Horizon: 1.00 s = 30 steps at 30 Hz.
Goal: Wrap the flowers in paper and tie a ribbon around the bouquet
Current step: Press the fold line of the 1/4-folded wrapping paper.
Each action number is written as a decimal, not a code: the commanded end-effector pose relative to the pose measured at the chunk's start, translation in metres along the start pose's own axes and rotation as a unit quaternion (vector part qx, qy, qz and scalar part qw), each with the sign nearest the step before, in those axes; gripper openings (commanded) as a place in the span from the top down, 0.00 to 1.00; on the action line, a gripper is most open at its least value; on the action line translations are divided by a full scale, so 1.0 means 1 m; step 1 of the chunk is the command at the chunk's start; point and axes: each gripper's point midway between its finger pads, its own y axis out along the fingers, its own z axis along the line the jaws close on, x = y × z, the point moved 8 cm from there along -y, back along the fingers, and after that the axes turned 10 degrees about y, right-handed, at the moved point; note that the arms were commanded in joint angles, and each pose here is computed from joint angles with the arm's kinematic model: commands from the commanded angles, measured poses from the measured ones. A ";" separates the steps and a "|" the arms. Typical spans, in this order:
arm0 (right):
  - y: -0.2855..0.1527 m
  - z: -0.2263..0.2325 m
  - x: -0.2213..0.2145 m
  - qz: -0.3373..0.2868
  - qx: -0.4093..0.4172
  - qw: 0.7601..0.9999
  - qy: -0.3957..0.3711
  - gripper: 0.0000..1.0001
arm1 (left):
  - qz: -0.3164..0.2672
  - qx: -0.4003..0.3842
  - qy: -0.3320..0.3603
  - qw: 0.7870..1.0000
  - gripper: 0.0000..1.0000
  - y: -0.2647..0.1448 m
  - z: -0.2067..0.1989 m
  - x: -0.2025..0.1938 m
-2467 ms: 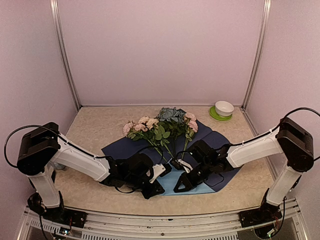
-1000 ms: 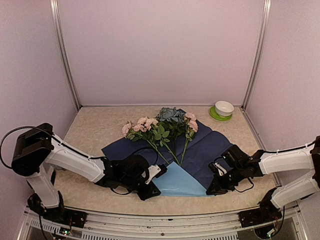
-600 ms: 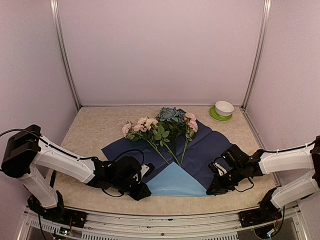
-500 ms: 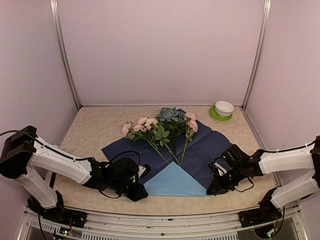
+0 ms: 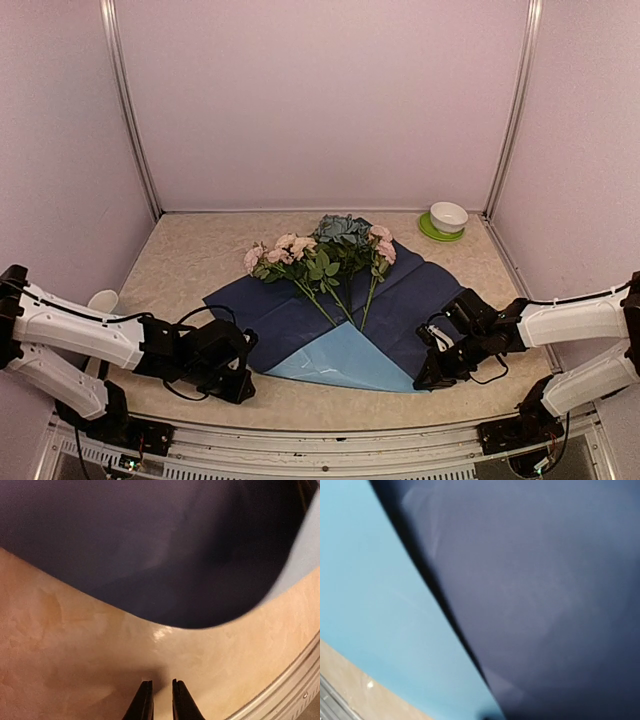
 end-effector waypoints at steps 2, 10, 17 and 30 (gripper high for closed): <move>0.000 -0.025 -0.009 0.008 -0.077 0.997 0.023 1.00 | -0.106 -0.074 0.214 0.968 0.80 -0.039 -0.084 0.026; -0.002 -0.028 -0.012 0.001 -0.075 0.997 0.028 1.00 | -0.041 -0.002 0.226 0.973 0.88 0.023 -0.062 0.069; -0.001 -0.029 -0.012 -0.003 -0.077 0.996 0.034 1.00 | 0.010 0.026 0.193 0.981 0.88 0.045 -0.031 0.042; 0.000 -0.027 -0.008 0.005 -0.085 0.996 0.029 1.00 | 0.028 0.012 0.129 0.991 0.88 0.025 -0.015 -0.005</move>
